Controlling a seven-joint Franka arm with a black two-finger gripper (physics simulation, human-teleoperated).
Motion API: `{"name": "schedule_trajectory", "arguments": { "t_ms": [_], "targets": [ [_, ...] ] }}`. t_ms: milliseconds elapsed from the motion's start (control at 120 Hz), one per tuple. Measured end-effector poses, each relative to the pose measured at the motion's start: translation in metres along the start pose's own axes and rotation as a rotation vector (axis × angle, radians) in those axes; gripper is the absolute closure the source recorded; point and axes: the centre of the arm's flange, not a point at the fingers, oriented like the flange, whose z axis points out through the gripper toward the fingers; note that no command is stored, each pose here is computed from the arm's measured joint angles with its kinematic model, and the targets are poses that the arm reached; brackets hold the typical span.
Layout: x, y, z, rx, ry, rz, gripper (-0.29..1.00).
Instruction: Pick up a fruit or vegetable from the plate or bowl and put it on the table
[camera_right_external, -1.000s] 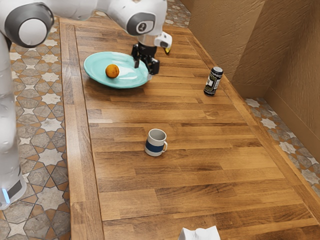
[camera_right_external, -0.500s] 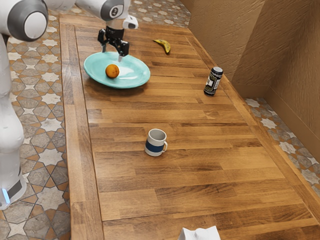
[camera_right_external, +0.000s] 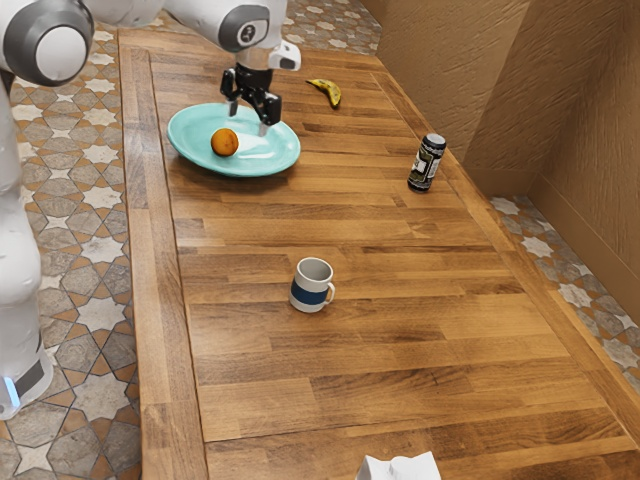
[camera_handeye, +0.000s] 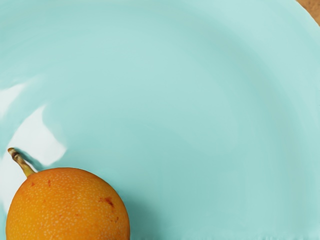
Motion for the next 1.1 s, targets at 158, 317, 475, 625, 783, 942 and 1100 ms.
{"name": "schedule_trajectory", "arguments": {
  "t_ms": [158, 317, 475, 625, 783, 942, 1100],
  "targets": [
    [-0.004, -0.022, 0.006, 0.001, -0.004, -0.039, 0.0],
    [-0.005, -0.019, 0.011, 0.001, -0.006, -0.034, 0.0],
    [-0.008, -0.014, 0.019, -0.001, -0.011, -0.027, 0.0],
    [-0.01, -0.023, 0.022, -0.001, -0.014, -0.041, 0.0],
    [-0.013, -0.037, 0.03, 0.002, -0.026, -0.066, 0.0],
    [-0.01, -0.04, 0.041, 0.009, -0.039, -0.071, 0.0],
    [-0.006, -0.046, 0.057, 0.016, -0.054, -0.085, 0.0]
  ]
}}
